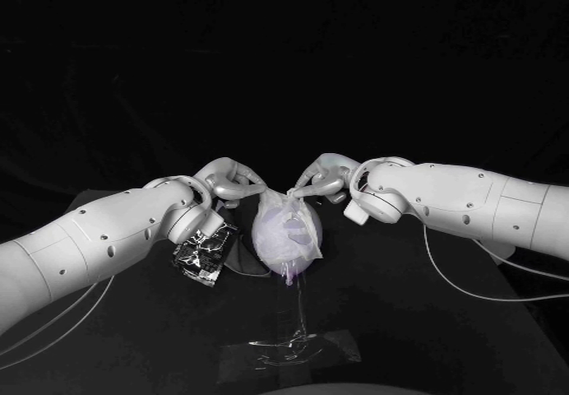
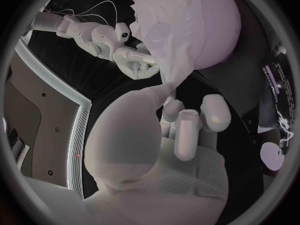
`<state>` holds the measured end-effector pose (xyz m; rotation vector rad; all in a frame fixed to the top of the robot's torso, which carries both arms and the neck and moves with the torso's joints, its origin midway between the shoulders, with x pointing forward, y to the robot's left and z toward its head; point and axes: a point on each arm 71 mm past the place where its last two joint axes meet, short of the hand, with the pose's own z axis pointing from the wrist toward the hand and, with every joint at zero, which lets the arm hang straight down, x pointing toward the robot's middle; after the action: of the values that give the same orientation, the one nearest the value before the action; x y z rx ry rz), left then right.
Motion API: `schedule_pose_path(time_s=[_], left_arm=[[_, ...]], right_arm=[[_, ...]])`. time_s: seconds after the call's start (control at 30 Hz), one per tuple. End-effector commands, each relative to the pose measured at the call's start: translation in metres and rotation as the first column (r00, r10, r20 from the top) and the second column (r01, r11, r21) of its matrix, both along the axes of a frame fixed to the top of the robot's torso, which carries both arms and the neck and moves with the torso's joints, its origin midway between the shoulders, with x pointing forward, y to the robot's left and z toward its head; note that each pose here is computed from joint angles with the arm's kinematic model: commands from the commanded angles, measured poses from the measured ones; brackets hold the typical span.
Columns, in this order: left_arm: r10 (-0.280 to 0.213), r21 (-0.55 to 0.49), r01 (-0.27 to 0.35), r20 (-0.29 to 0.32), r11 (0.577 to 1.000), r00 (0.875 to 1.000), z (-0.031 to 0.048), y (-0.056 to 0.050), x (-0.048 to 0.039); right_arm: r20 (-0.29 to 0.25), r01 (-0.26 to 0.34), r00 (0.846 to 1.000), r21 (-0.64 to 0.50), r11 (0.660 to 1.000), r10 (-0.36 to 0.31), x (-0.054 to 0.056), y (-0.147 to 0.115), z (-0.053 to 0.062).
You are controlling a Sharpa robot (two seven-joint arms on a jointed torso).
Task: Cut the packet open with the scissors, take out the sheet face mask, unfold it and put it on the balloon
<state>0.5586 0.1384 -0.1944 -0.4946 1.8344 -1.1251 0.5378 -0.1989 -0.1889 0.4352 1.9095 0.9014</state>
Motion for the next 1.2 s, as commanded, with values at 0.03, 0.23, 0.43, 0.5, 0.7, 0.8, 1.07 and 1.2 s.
schedule_pose_path(time_s=[0.03, 0.23, 0.43, 0.5, 0.7, 0.8, 1.07, 1.2], left_arm=[[0.013, -0.001, -0.013, 0.001, 1.000, 1.000, 0.0009, 0.001, 0.0007], [0.027, -0.001, -0.027, 0.000, 1.000, 1.000, 0.0008, 0.003, 0.0014], [0.029, -0.001, -0.029, -0.002, 1.000, 1.000, 0.0007, 0.002, 0.0015], [0.030, -0.001, -0.030, -0.002, 1.000, 1.000, 0.0007, 0.002, 0.0015], [0.037, -0.004, -0.037, -0.003, 0.999, 0.999, 0.0007, 0.003, 0.0019], [0.042, -0.006, -0.042, -0.004, 0.999, 0.999, 0.0007, 0.004, 0.0021], [0.060, -0.013, -0.060, 0.006, 0.998, 0.998, 0.0015, 0.006, 0.0030], [0.067, -0.017, -0.067, 0.010, 0.998, 0.998, 0.0021, 0.007, 0.0032]], right_arm=[[0.000, 0.002, 1.000, -0.006, 1.000, -0.002, -0.002, -0.003, 0.000], [0.006, 0.009, 1.000, -0.001, 1.000, -0.009, -0.006, -0.009, 0.001], [0.030, 0.018, 0.999, 0.017, 1.000, -0.018, -0.009, -0.009, 0.004], [0.038, 0.024, 0.999, 0.021, 1.000, -0.025, -0.010, -0.009, 0.004], [0.054, 0.048, 0.997, 0.031, 0.998, -0.049, -0.011, -0.015, 0.006], [0.055, 0.061, 0.997, 0.040, 0.997, -0.063, -0.012, -0.018, 0.006], [0.052, 0.081, 0.995, 0.052, 0.995, -0.084, -0.013, -0.022, 0.007], [0.038, 0.083, 0.996, 0.045, 0.996, -0.084, -0.012, -0.024, 0.006]])
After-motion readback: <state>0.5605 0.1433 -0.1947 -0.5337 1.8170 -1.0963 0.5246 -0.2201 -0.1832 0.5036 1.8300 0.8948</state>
